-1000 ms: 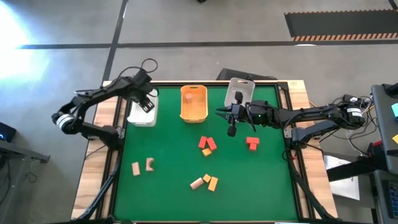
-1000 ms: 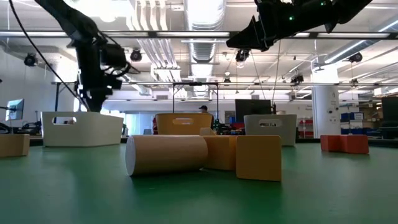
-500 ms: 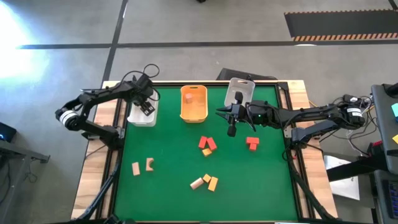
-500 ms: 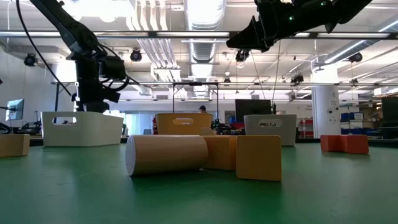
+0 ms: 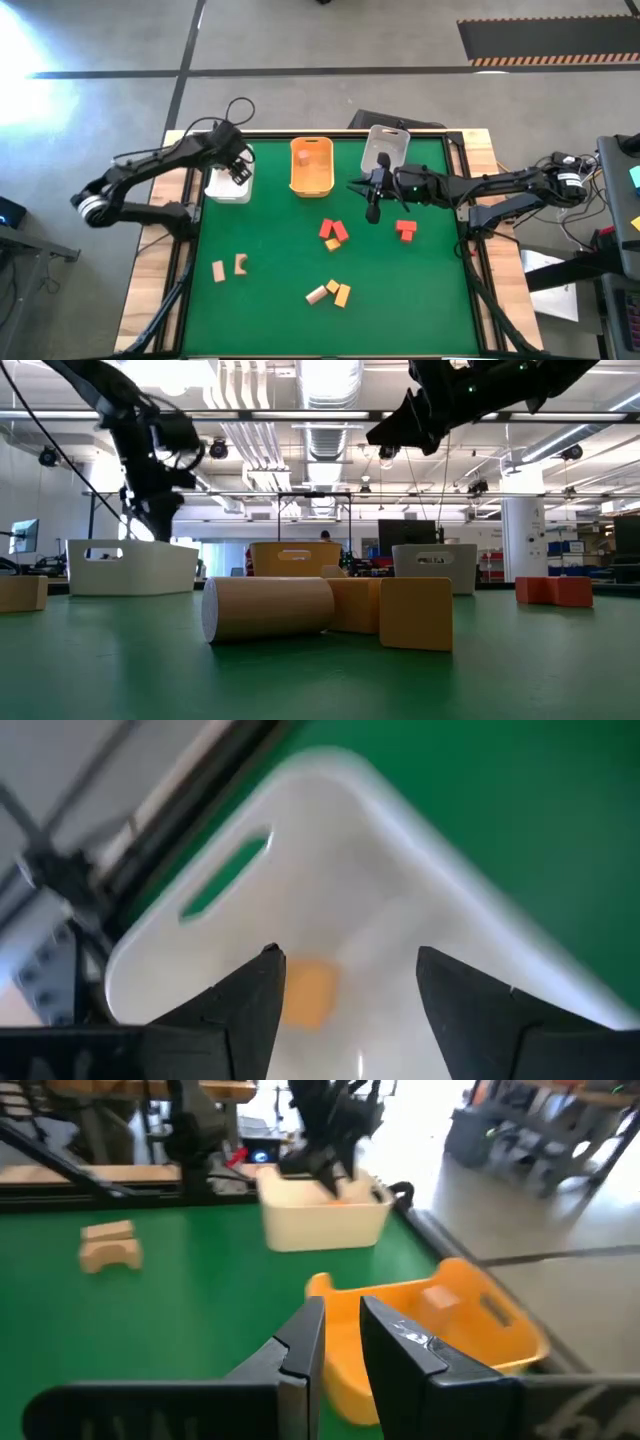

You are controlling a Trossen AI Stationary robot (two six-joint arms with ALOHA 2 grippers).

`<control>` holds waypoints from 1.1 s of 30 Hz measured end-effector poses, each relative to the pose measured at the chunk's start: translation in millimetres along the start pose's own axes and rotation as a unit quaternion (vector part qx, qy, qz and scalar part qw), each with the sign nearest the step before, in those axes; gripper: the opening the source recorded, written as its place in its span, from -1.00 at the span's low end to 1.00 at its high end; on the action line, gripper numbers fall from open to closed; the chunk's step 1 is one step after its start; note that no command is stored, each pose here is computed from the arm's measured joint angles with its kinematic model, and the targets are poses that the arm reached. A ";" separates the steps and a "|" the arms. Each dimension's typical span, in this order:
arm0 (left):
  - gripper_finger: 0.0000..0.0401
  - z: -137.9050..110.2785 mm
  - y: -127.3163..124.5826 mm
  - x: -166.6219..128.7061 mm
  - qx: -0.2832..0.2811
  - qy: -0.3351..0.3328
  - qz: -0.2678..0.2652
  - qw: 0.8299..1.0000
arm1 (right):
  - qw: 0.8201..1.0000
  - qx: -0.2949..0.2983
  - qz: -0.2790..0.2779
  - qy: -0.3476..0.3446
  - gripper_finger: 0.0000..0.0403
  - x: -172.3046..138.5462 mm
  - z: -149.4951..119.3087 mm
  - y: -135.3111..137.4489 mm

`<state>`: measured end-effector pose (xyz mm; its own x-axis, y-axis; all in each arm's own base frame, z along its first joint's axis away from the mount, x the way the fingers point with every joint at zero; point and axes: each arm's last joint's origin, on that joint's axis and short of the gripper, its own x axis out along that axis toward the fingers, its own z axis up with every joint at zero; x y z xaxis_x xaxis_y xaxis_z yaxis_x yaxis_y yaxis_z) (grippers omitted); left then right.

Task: Sort & place blocks by color
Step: Put the orange block into the light gray bin

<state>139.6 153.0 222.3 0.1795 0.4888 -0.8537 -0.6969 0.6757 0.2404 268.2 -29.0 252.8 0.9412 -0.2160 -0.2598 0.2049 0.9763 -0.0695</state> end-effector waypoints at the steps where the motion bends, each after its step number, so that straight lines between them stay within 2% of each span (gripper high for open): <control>1: 0.04 1.7 -4.1 -7.7 0.000 -0.029 -0.004 1.000 | 1.000 0.010 0.009 0.002 -0.72 0.3 -1.1 4.4; 4: 0.04 6.3 -16.8 -30.0 0.005 -0.125 -0.023 0.992 | 0.998 0.041 0.037 0.009 -0.72 1.4 -4.2 20.2; 7: 0.04 10.4 -28.5 -52.5 0.016 -0.234 -0.047 0.971 | 0.994 0.085 0.063 0.014 -0.72 0.6 -5.9 37.4; 11: 0.04 15.3 -36.5 -82.2 0.026 -0.365 -0.069 0.928 | 0.984 0.156 0.084 0.018 -0.72 0.8 -9.3 60.0; 15: 0.04 17.9 -40.5 -104.0 0.026 -0.474 -0.096 0.875 | 0.980 0.192 0.053 0.023 -0.72 3.8 -16.1 81.7; 18: 0.04 15.0 -43.3 -110.9 0.041 -0.536 -0.129 0.833 | 0.977 0.209 0.036 0.029 -0.72 9.7 -18.2 95.4; 20: 0.04 12.2 -43.9 -112.2 0.049 -0.556 -0.144 0.817 | 0.973 0.224 0.037 0.033 -0.72 14.5 -17.3 102.6; 23: 0.04 8.4 -43.9 -111.1 0.047 -0.575 -0.148 0.803 | 0.967 0.245 0.037 0.055 -0.72 21.1 -16.2 111.7; 27: 0.04 5.1 -44.8 -106.4 0.048 -0.580 -0.145 0.800 | 0.954 0.263 0.010 0.144 -0.72 25.7 -18.9 120.1; 30: 0.04 6.2 -44.2 -108.7 0.054 -0.588 -0.138 0.795 | 0.933 0.278 -0.039 0.228 -0.72 25.7 -23.0 122.4; 33: 0.04 6.9 -44.1 -109.3 0.057 -0.589 -0.136 0.794 | 0.900 0.287 -0.107 0.309 -0.72 23.2 -27.8 121.5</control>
<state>155.5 73.6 308.1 0.8850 0.4476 0.1284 -0.4655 0.8577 0.2183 307.5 84.3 211.6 0.5709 -0.1916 -0.7983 0.6355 0.7188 0.2819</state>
